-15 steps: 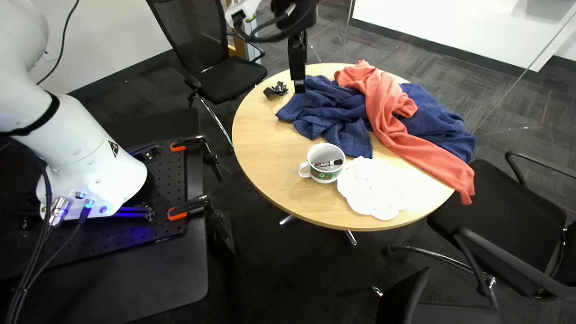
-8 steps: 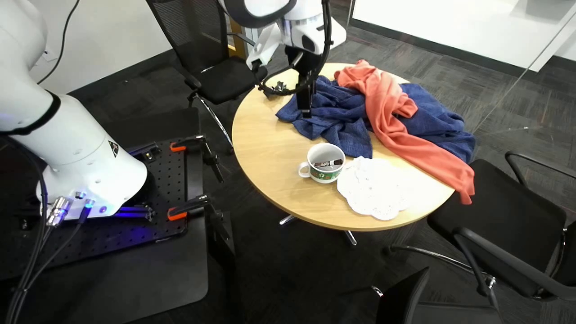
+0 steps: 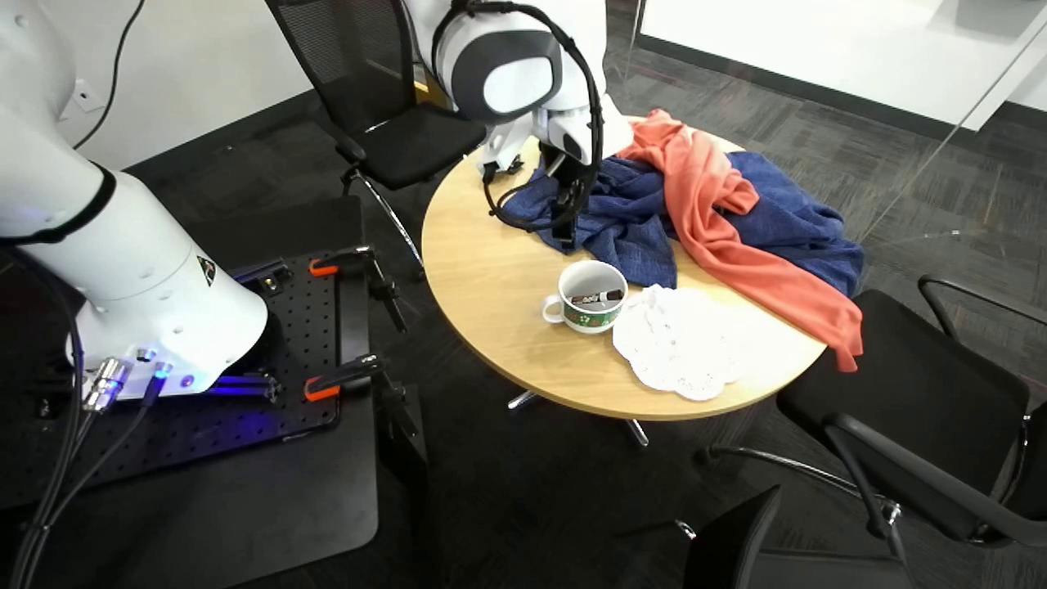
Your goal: Remove the marker from the mug and put it on the table
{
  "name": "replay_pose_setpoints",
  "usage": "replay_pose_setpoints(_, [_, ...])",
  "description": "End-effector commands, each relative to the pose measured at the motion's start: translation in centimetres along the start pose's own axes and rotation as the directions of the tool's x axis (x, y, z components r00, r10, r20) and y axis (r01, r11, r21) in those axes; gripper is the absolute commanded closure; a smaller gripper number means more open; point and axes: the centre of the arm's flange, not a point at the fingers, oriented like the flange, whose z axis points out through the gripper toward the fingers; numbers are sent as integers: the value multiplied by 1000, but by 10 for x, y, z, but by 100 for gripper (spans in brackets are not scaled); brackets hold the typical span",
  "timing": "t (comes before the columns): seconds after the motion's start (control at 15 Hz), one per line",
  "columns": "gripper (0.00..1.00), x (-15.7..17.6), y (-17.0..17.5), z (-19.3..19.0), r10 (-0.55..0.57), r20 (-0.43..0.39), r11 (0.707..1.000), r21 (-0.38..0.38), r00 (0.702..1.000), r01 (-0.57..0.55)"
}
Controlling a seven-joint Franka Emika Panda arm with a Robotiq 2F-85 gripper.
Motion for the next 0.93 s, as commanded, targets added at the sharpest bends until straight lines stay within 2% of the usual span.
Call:
replay_pose_setpoints(0.0, [0,3,-1,7,12,-1,1000,-1,1000,-12])
replay_pose_setpoints(0.4, [0,13,-4,18,38,-18,999,-4,999,-38])
replay_pose_setpoints(0.87, [0,27,0,46,72,26,997,-1,997,-72])
